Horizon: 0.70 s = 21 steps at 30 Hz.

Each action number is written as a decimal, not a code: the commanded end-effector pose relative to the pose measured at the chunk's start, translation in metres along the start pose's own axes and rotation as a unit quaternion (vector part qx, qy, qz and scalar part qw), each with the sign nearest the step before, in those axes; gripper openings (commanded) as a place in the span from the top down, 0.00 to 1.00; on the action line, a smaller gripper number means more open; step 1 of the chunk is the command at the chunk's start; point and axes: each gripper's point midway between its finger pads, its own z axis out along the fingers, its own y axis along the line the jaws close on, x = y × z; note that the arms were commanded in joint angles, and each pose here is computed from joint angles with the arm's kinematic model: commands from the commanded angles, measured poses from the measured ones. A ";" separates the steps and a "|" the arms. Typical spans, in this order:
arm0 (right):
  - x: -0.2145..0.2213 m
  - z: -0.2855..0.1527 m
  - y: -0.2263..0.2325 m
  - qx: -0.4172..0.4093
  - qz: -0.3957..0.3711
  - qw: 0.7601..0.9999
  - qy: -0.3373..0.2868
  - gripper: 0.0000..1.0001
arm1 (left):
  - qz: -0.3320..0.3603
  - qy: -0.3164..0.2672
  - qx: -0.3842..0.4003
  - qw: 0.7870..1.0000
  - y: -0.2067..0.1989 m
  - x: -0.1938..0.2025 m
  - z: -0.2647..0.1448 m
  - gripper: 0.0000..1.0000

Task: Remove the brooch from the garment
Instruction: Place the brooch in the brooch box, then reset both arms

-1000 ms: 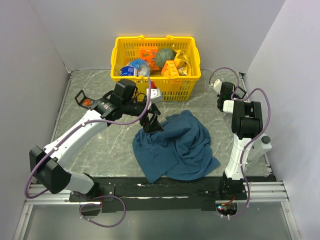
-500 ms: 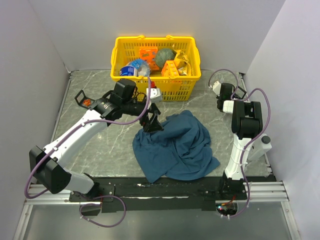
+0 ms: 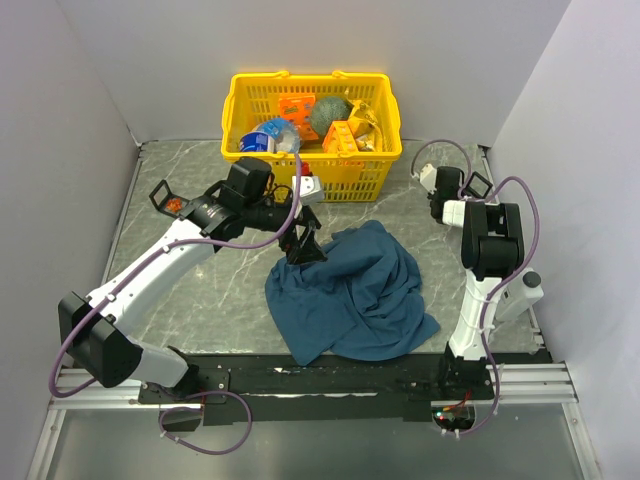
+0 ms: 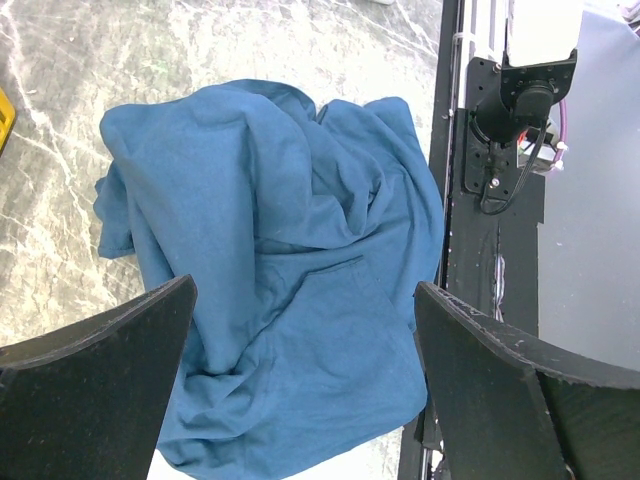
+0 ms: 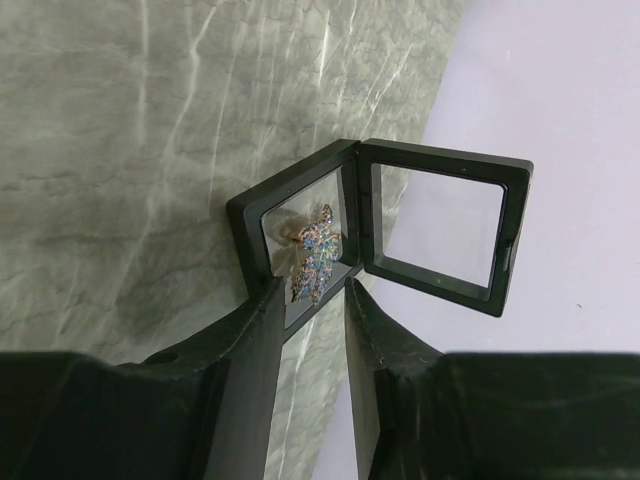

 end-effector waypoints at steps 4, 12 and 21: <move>-0.020 -0.026 -0.034 0.024 0.029 0.999 -0.029 0.62 | 0.030 -0.037 0.002 0.999 -0.008 -0.029 -0.012 0.04; -0.028 -0.071 -0.049 -0.029 0.071 0.996 -0.053 0.45 | 0.034 -0.035 -0.014 0.999 -0.004 -0.029 -0.016 0.04; -0.059 -0.214 -0.081 -0.149 0.201 0.957 -0.145 0.00 | 0.035 -0.037 -0.085 0.995 0.020 -0.033 -0.038 0.04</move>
